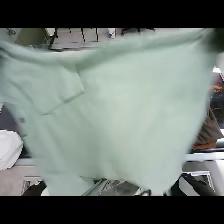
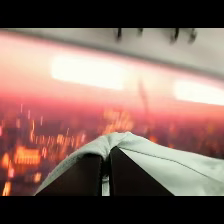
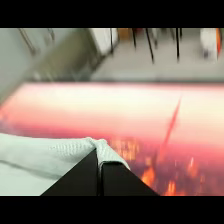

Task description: Fold the shirts.

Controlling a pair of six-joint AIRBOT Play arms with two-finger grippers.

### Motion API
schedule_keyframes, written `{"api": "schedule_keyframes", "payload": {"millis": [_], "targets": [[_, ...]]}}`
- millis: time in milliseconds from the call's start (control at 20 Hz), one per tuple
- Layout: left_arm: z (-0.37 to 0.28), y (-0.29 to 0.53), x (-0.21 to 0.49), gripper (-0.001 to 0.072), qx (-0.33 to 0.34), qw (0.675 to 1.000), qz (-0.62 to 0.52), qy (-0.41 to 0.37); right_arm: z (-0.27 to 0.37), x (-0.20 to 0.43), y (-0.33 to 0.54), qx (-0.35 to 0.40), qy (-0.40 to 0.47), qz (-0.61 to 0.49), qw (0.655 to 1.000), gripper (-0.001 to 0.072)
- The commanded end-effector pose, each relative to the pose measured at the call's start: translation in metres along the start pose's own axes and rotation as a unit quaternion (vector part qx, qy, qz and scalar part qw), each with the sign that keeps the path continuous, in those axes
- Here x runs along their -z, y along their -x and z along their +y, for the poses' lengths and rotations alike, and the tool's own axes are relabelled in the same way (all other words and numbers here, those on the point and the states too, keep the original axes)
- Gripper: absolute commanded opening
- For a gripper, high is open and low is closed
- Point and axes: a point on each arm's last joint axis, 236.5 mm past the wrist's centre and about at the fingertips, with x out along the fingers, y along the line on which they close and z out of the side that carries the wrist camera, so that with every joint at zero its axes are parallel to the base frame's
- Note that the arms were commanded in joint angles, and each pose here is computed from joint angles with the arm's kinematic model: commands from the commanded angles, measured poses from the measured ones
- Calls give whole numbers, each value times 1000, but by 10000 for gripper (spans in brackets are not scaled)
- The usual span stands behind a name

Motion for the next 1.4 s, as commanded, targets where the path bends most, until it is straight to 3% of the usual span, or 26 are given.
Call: {"api": "schedule_keyframes", "payload": {"millis": [0, 250, 600, 800, 1050, 1350], "targets": [[76, -127, 117, 18, -57, 985, 160, 20, -70, 153, -99, 56, -80, 121, 988, 17], [169, -247, 216, 18, -107, 952, 278, 74, -172, 264, -177, 116, -191, 183, 957, 17], [157, -334, 152, 17, -83, 965, 239, 74, -226, 208, -236, 99, -230, 140, 958, 17], [156, -315, 149, 17, -105, 958, 256, 69, -222, 211, -223, 82, -198, 191, 958, 17], [176, -255, 183, 18, -176, 927, 328, 47, -236, 264, -183, 151, -134, 328, 923, 17], [187, -251, 233, 18, -194, 910, 360, 60, -231, 311, -183, 180, -81, 395, 897, 17]]}}
